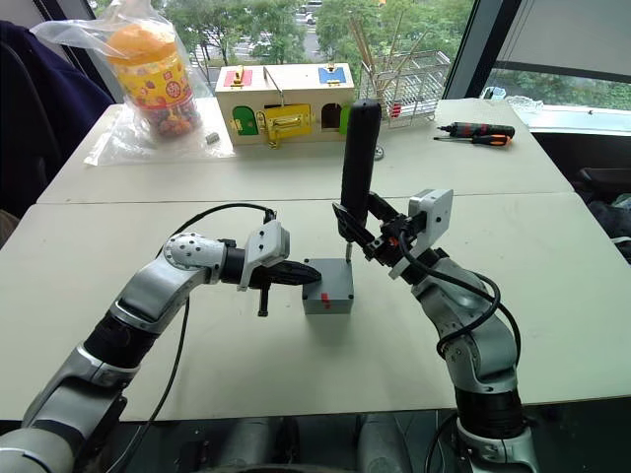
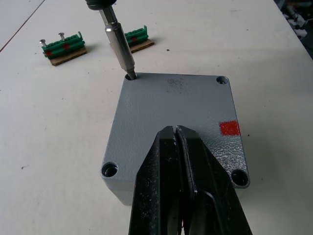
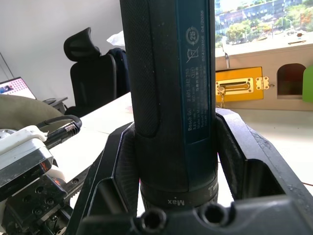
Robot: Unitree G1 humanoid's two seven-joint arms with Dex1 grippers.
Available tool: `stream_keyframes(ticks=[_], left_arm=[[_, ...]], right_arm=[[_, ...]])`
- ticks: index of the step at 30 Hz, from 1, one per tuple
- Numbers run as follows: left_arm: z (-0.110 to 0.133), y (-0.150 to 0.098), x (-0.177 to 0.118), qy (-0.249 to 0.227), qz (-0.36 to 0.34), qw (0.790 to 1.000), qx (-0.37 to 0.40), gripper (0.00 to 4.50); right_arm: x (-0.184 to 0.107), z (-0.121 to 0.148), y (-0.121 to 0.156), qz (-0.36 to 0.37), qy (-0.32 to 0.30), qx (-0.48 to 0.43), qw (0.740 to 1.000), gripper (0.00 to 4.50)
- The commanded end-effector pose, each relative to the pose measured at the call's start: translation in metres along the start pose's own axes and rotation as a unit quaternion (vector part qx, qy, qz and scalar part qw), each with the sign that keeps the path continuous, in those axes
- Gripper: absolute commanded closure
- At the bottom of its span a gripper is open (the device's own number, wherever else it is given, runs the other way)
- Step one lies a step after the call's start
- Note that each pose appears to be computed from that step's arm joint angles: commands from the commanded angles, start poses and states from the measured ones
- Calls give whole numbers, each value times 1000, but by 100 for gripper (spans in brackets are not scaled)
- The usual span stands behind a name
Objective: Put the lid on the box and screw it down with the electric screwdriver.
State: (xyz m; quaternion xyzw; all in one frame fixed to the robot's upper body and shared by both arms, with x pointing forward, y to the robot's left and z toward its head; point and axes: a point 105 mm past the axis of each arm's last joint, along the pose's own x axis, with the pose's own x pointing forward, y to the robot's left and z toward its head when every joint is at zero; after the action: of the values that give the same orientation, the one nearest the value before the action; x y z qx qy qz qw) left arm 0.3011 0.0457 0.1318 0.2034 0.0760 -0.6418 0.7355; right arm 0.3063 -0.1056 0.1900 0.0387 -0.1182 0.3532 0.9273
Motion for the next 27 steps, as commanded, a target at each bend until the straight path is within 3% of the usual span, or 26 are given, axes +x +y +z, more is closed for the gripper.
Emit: stream_keyframes(ticks=[1,20,24,27], left_arm=[[-7,-3,3,12,-10,1000,-6,450],[-7,-2,5,12,-9,1000,-7,450],[-7,-3,7,11,-11,1000,-8,450],[-7,-4,7,13,-16,1000,-7,450]], right_arm=[[-7,-44,1,-9,73,43,996,266],[-4,-30,-2,-18,39,34,998,266],[1,-7,-3,-16,11,25,1000,266],[5,31,-4,-5,-28,11,1000,266]])
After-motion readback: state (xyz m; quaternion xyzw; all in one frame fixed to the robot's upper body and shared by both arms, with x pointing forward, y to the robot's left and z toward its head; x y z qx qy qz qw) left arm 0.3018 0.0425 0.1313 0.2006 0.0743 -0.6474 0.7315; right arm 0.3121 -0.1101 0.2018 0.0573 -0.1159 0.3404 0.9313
